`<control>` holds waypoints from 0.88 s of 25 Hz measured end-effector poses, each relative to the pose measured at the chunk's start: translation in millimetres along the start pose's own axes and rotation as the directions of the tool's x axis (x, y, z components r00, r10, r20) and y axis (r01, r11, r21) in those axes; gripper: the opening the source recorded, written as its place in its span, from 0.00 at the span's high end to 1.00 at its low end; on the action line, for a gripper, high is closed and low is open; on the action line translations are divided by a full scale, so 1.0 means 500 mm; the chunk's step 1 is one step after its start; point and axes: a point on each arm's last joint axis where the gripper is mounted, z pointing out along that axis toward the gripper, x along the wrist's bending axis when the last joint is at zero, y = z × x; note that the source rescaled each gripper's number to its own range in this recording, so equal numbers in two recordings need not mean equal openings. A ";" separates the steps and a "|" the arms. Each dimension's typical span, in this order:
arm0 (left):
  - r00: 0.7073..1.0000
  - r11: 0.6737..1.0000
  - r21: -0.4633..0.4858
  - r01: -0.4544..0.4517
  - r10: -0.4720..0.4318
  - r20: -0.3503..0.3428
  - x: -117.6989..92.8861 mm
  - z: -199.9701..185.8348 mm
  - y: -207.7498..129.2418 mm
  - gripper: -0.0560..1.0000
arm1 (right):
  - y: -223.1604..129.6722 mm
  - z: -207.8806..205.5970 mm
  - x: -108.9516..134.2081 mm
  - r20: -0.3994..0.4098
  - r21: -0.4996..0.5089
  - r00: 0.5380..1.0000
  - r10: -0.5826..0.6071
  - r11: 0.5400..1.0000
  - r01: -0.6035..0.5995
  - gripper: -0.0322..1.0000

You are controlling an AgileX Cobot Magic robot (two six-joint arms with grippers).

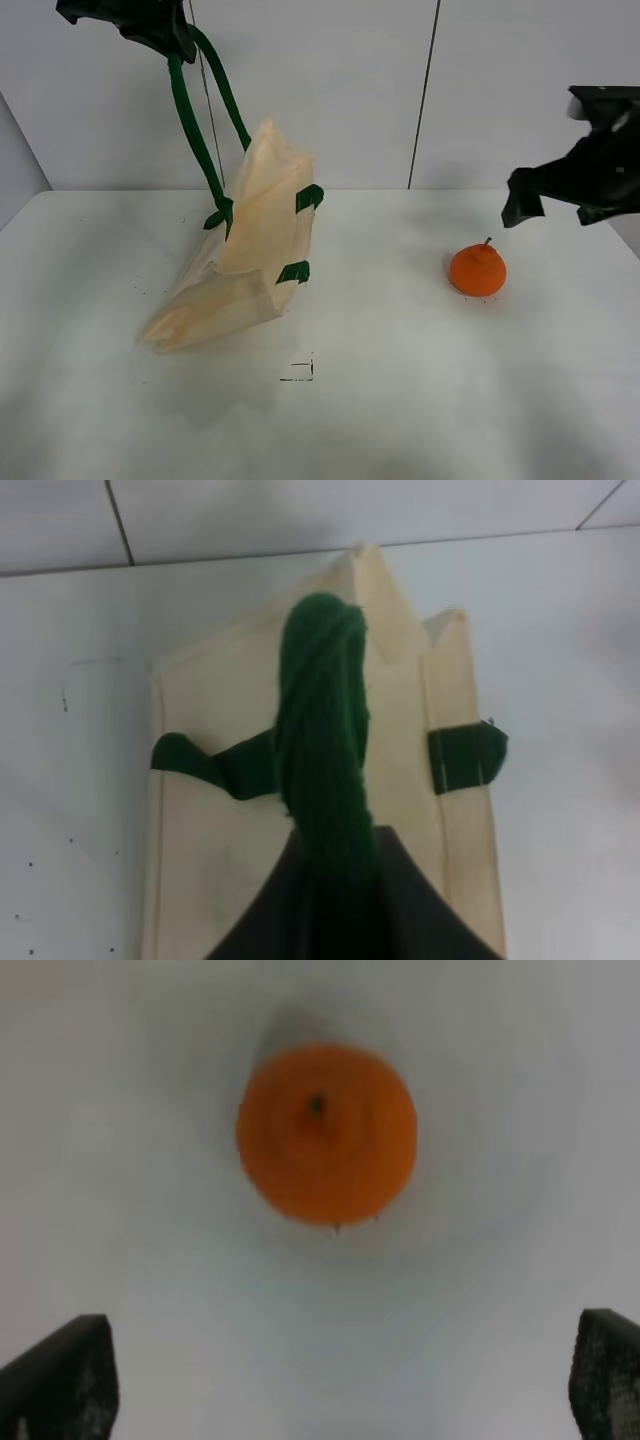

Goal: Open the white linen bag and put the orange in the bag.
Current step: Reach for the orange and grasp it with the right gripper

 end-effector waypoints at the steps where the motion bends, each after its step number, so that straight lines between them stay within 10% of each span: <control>1: 1.000 1.000 0.000 -0.001 0.001 0.000 0.000 0.000 0.000 0.94 | 0.025 0.017 -0.001 -0.002 0.017 1.000 -0.003 1.000 0.003 0.00; 19: 1.000 1.000 0.000 -0.002 0.002 0.000 0.000 0.000 0.000 0.94 | 0.059 0.358 -0.015 -0.029 0.311 0.999 0.017 0.950 -0.007 0.00; 22: 1.000 1.000 0.000 -0.002 0.002 0.000 0.000 0.000 0.000 0.94 | 0.062 0.360 -0.015 -0.030 0.296 0.999 0.017 0.955 -0.007 0.16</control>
